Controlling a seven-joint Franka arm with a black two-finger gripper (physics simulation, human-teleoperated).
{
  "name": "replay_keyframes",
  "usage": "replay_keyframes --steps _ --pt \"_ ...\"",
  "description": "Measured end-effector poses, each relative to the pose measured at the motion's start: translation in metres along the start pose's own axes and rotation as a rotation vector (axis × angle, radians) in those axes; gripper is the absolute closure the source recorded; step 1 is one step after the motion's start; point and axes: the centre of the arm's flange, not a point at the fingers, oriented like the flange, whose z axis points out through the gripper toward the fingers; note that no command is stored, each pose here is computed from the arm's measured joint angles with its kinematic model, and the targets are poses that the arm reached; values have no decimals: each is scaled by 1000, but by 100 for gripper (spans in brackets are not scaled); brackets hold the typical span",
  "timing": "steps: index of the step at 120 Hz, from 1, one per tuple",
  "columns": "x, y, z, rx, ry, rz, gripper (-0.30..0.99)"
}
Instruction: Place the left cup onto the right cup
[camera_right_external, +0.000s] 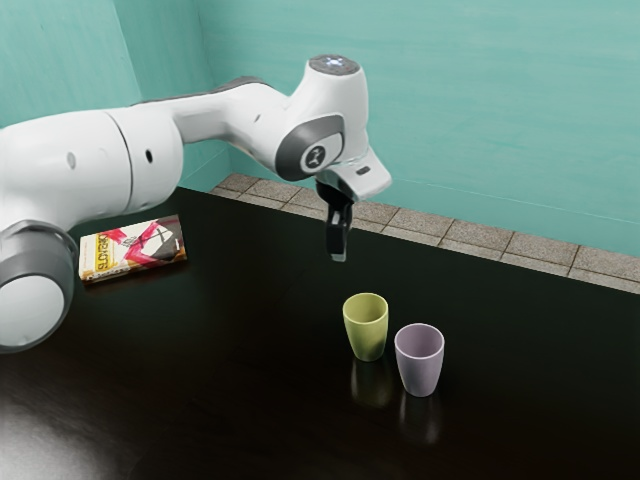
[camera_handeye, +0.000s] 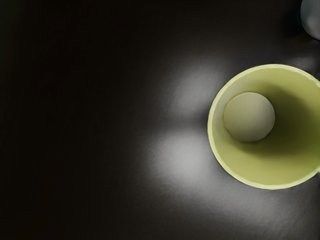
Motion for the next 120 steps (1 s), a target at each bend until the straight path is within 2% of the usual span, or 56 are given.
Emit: replay_keyframes --steps 68,93,108,120 --pt "36 19 77 -66 13 -9 1" --pt "38 20 94 -86 21 -32 27" --pt "40 21 100 -99 30 -47 39" --pt "41 22 102 -109 39 -62 54"
